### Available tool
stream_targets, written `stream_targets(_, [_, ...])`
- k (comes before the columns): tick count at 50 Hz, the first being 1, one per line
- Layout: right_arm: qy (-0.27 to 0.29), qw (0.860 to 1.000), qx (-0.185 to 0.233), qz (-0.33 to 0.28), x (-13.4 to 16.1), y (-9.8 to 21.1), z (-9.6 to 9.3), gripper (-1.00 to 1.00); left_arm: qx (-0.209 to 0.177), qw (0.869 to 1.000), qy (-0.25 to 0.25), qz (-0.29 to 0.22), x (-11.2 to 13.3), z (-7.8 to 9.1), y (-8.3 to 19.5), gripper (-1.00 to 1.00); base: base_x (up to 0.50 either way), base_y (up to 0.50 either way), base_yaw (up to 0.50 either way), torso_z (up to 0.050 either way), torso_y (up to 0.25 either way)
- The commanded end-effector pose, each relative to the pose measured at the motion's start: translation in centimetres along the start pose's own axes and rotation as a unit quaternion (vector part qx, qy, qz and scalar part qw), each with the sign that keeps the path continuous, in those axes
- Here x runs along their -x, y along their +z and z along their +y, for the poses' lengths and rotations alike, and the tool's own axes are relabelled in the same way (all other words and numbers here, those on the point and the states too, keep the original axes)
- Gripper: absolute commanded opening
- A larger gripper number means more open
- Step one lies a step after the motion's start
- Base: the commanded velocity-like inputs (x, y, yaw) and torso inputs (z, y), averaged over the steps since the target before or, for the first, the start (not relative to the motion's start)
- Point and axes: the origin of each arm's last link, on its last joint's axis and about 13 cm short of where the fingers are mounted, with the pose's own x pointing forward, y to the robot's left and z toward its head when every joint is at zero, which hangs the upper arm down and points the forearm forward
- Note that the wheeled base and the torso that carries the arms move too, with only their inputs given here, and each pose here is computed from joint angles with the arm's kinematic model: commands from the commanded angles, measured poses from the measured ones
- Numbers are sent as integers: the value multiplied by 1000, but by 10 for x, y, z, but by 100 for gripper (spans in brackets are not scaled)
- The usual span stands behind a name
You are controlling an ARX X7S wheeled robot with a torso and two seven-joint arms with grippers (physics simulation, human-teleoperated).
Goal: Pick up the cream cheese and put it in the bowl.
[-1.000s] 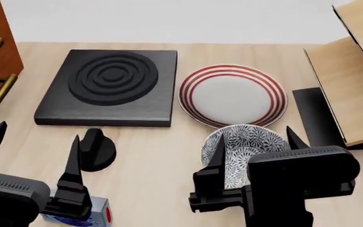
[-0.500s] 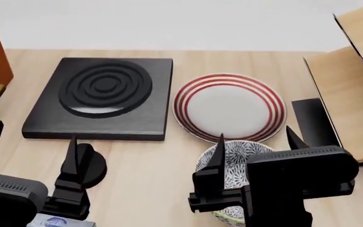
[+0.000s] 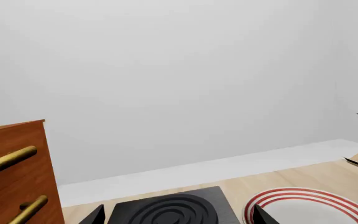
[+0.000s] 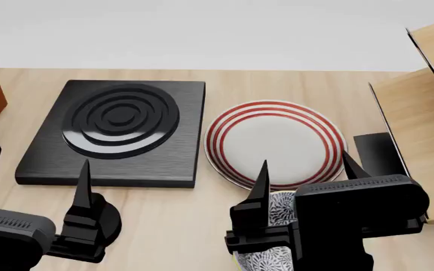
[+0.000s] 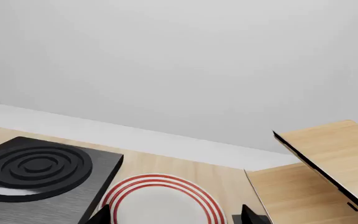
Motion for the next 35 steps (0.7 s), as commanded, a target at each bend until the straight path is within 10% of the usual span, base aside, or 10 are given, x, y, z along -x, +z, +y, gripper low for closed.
stream_targets(1, [-1,1000,0,-1,1,-3,0,100,0,1000,2,0,0,0,0,100,148,0,0,0,0])
stream_targets(35, [1,1000,1,-4,2,-2,1,100,-4,1000,6,4,1,0,1,100,109,0,0,0,0])
